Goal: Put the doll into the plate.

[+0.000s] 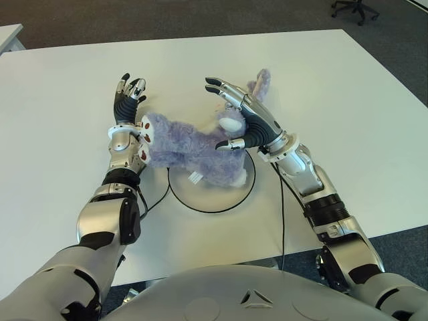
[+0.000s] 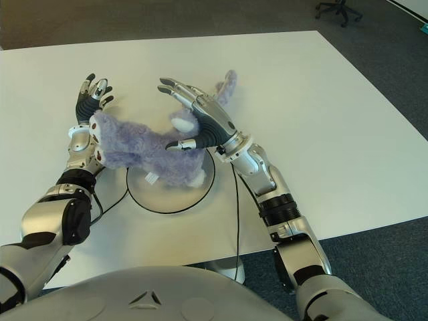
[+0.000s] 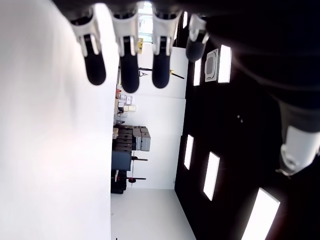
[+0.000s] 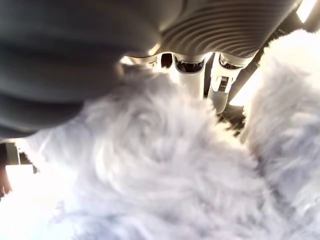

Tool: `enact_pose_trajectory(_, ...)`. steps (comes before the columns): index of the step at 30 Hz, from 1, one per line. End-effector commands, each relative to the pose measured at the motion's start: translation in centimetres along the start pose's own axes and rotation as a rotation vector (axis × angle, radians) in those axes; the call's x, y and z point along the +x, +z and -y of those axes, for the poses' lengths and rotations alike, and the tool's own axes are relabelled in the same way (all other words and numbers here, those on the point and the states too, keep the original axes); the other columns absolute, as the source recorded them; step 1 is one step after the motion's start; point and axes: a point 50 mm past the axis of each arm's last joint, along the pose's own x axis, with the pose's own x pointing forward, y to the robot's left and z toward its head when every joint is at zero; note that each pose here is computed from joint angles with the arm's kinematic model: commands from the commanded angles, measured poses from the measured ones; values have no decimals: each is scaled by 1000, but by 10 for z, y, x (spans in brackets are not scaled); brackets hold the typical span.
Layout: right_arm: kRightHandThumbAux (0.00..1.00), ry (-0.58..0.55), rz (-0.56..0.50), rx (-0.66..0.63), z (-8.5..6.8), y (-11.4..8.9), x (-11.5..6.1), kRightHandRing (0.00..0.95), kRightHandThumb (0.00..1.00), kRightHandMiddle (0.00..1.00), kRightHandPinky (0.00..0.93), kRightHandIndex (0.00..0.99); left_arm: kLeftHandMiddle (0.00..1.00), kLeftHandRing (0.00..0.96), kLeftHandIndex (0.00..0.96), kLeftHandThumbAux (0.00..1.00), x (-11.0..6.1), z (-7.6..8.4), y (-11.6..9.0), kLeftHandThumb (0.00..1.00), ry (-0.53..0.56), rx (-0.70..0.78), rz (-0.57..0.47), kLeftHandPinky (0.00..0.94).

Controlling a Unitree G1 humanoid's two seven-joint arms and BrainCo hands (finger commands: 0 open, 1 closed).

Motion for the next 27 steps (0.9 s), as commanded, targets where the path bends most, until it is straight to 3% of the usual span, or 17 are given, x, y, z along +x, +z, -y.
enact_pose_trajectory(1, 283, 11, 2, 2, 1, -1, 1, 0, 74, 0, 0, 0, 190, 196, 76, 533, -20, -5, -36, 0, 26, -4, -158, 153)
enact_pose_trajectory(10, 286, 14, 4, 1, 3, -1, 1, 0, 71, 0, 0, 0, 182, 175, 70, 523, -20, -5, -37, 0, 24, -7, -158, 104)
enact_pose_trajectory(17, 286, 11, 3, -1, 4, -1, 1, 0, 72, 0, 0, 0, 183, 177, 69, 530, -20, -5, -37, 0, 22, -7, -157, 154)
enact_pose_trajectory(22, 292, 4, 2, -6, 6, -1, 1, 0, 72, 0, 0, 0, 189, 183, 69, 532, -21, -4, -37, 0, 24, -7, -156, 120)
enact_pose_trajectory(27, 298, -8, 4, -21, 9, -1, 1, 0, 66, 0, 0, 0, 195, 198, 70, 536, -21, -4, -37, 0, 27, -7, -158, 183)
